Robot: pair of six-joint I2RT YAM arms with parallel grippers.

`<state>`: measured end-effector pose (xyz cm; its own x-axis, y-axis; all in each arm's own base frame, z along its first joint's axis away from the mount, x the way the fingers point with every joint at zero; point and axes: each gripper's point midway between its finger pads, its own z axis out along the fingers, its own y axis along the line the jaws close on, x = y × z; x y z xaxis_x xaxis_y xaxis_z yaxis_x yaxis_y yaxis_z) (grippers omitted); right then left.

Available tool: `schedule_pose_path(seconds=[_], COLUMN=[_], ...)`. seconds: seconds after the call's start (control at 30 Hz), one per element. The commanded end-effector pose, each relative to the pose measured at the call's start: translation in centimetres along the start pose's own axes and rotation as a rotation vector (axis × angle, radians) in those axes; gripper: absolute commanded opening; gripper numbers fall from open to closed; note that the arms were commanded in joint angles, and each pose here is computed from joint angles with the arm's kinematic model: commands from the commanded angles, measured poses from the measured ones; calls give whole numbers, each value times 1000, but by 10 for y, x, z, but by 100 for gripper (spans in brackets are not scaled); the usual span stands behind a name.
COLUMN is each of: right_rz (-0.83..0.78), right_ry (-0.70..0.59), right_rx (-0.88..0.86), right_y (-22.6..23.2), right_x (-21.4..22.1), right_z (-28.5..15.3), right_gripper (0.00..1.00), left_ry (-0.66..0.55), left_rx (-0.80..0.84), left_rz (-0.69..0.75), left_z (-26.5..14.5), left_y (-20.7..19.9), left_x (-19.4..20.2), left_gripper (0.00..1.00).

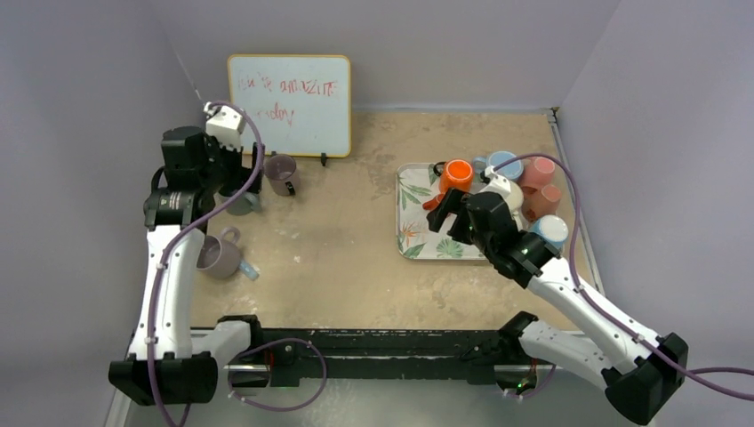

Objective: Turn the mug right side up
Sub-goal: Place the cup at the corner of the board.

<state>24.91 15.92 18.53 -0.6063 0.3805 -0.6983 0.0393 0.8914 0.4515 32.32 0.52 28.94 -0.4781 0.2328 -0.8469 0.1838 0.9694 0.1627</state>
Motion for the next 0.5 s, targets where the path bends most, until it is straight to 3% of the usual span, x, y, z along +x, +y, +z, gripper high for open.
schedule_pose_path(seconds=[0.0,0.13,0.23,0.37,0.47], right_rz=[121,232,251,290,375], right_ry=[-48,-42,-26,-12,22], right_rx=[108,198,251,318,419], right_y=[-10,-15,-13,-14,-21], right_x=[-11,-9,-8,-4,7], right_z=[2,15,29,46,53], right_gripper=[96,90,84,75,61], left_ry=[-196,-185,-89,68,126], left_rx=[115,291,374,510,577], left_rz=[-295,-519,-615,-649,-647], left_z=[-29,-41,-40,-33,-29], left_y=[-30,-69,-89,-119,-134], left_x=[-41,-36,-17,21,47], left_gripper=[96,99,99,100,100])
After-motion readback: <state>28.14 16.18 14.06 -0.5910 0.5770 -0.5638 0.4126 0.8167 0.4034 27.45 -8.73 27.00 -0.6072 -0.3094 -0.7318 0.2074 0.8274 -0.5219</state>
